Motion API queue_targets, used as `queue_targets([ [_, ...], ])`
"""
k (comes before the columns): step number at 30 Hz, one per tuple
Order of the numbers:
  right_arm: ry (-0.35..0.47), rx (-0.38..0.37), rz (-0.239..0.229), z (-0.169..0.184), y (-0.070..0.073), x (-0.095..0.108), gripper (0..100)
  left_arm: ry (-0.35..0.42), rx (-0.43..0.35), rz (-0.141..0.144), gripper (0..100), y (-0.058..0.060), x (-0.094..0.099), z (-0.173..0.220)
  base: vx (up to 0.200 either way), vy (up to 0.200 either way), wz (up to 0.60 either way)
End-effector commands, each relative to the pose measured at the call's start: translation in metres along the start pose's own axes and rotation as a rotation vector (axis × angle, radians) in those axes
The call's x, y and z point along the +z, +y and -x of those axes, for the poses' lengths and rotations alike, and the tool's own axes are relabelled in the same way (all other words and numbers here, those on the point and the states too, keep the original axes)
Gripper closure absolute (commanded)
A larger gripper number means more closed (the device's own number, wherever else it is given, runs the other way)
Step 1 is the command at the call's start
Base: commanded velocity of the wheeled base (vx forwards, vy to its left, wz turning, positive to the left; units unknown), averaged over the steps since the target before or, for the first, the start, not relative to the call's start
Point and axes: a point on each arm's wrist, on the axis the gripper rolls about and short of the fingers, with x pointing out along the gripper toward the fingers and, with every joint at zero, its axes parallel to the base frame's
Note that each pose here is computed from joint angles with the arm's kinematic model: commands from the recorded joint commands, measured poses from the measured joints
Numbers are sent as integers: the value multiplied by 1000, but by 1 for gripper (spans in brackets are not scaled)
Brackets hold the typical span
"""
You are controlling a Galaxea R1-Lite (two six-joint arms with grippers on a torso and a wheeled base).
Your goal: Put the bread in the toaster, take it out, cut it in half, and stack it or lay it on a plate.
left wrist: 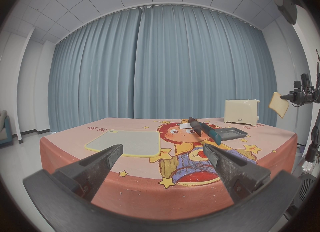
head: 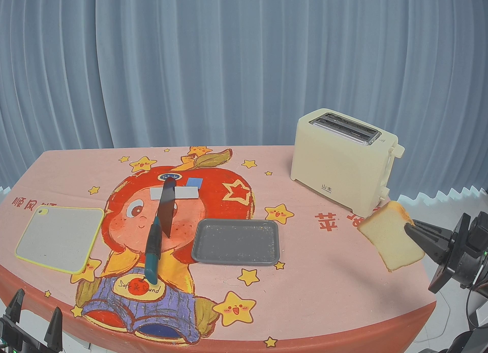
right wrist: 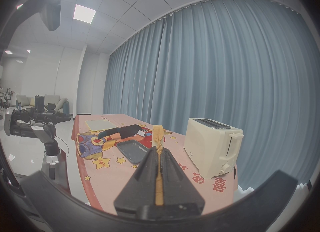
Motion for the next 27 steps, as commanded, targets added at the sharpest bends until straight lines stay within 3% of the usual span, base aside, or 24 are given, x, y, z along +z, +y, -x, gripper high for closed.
queue_targets([
  [1,7,2,-1,0,0,-1,100,19,0,-1,0,0,-5,-1,0,200,0],
  [27,19,11,1,-1,1,-4,100,19,0,0,0,0,-5,-1,0,200,0],
])
